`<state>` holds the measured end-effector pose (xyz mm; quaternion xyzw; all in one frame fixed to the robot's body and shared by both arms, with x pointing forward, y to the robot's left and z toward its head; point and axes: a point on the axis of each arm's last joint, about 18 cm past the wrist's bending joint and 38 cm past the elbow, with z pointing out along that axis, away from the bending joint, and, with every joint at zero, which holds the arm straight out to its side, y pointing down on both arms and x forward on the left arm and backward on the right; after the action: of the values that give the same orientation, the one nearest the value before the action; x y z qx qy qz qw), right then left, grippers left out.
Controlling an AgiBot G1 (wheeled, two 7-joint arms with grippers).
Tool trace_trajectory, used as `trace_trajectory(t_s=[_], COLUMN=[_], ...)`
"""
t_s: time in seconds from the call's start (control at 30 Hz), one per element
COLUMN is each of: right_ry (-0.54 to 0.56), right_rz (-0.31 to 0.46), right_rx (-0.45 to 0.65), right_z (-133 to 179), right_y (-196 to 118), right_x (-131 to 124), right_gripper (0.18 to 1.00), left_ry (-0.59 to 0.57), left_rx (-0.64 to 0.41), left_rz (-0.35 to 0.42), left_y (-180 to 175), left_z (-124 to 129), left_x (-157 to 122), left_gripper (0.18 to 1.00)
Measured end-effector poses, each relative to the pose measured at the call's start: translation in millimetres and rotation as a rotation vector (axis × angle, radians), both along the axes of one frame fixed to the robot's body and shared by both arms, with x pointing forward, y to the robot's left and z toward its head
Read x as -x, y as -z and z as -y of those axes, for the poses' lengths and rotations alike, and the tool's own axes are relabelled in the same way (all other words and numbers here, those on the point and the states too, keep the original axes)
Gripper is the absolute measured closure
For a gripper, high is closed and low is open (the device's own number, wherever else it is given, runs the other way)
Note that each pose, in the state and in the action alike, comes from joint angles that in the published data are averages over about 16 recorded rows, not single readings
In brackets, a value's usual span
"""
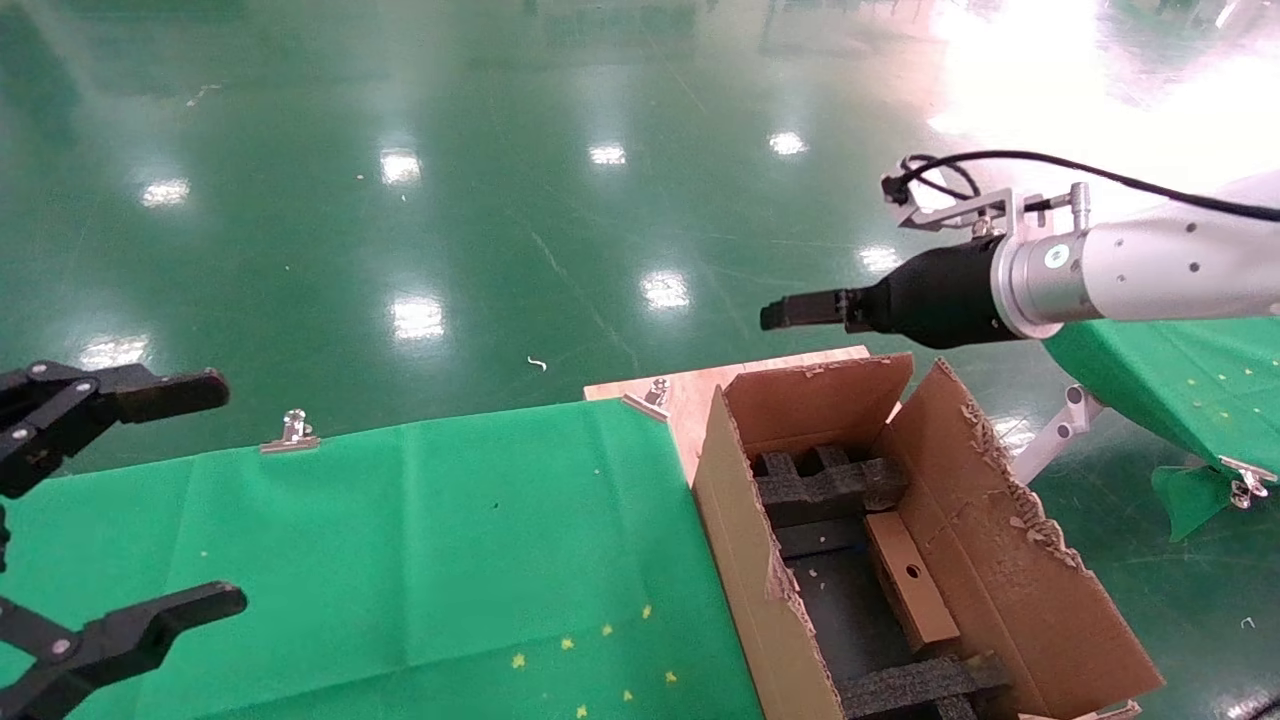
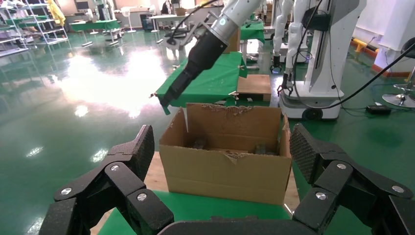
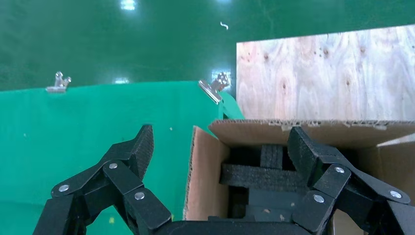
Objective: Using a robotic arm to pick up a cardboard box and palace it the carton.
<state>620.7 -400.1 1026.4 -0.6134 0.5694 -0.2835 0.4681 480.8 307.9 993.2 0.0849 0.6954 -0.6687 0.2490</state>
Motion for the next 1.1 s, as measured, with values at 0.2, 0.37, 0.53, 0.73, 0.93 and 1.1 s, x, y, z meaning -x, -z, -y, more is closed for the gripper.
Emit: trace_trajectory(t_s=[0.2,0.37,0.53,0.73,0.93,1.1], right_ry=[-0.067,-0.171,-0.293,-0.439,-0.582,-0.696], right_rz=[-0.015,-0.016,-0.004,0.029,0.085,0.149], right_rx=[0.017,0.032,0.049,0.067,0.082,0.094], right_z=[-10.9,-27.6,-45.6,-64.6,-80.4,-90.8], right_y=[10.1,17.4,24.8,31.4,35.6,37.5], right_x=[1.4,5.8,12.8,23.7,36.9,49.4], right_gripper=[0.179,0.178,0.178,0.178,0.178,0.178], left_ry=[0.0,0.0,0.0,0.0,0.0,0.0], left_rx=[0.0,0.0,0.0,0.0,0.0,0.0], left_rz=[0.0,0.0,0.0,0.0,0.0,0.0], left_y=[0.0,0.0,0.0,0.0,0.0,0.0], left_z=[0.0,0.0,0.0,0.0,0.0,0.0], left_x=[0.0,0.0,0.0,0.0,0.0,0.0], left_gripper=[0.184,0.184,0.184,0.184,0.184,0.184])
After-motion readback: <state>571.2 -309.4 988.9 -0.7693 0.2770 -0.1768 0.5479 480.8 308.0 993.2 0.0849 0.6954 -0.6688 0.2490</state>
